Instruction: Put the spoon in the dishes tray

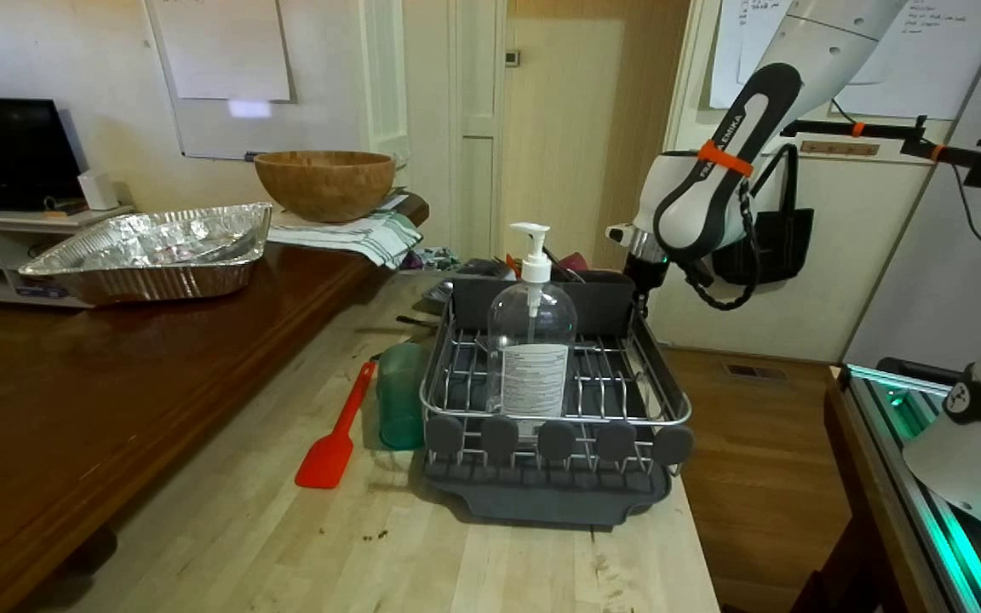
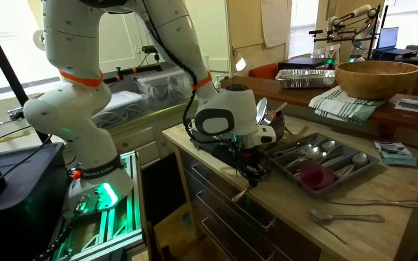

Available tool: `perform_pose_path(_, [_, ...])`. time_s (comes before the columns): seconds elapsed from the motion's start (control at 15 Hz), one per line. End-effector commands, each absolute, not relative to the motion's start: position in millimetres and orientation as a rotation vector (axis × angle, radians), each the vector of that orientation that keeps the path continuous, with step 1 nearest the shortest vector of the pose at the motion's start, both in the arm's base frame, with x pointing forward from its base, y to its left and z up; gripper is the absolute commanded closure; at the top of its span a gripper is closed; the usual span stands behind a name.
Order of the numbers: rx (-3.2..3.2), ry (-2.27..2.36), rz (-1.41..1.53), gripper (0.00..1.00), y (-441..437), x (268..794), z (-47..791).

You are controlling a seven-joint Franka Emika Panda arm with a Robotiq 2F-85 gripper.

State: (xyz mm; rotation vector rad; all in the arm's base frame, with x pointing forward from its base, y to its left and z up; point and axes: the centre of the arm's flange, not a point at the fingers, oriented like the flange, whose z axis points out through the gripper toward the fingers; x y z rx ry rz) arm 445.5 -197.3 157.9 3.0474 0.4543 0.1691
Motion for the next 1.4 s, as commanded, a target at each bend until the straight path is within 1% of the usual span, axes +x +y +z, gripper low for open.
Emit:
perform_pose_path(0.0, [3.059,0.451,0.118,0.98,-192.9,432.2,167.8])
perform_pose_path(0.33, [3.030,0.436,0.102,0.98,-192.6,391.8,201.3])
perform_pose_path(0.47, [3.014,0.375,0.109,0.98,-204.4,374.2,214.3])
perform_pose_path(0.6, [2.949,0.215,0.120,0.98,-222.8,357.6,230.1])
perform_pose_path(0.73, [2.908,0.214,0.192,0.98,-235.2,348.2,242.9])
perform_pose_path(1.0, [2.902,0.312,0.445,0.98,-223.4,358.6,269.4])
perform_pose_path(1.33, [2.794,0.550,0.717,0.98,-133.7,401.8,316.0])
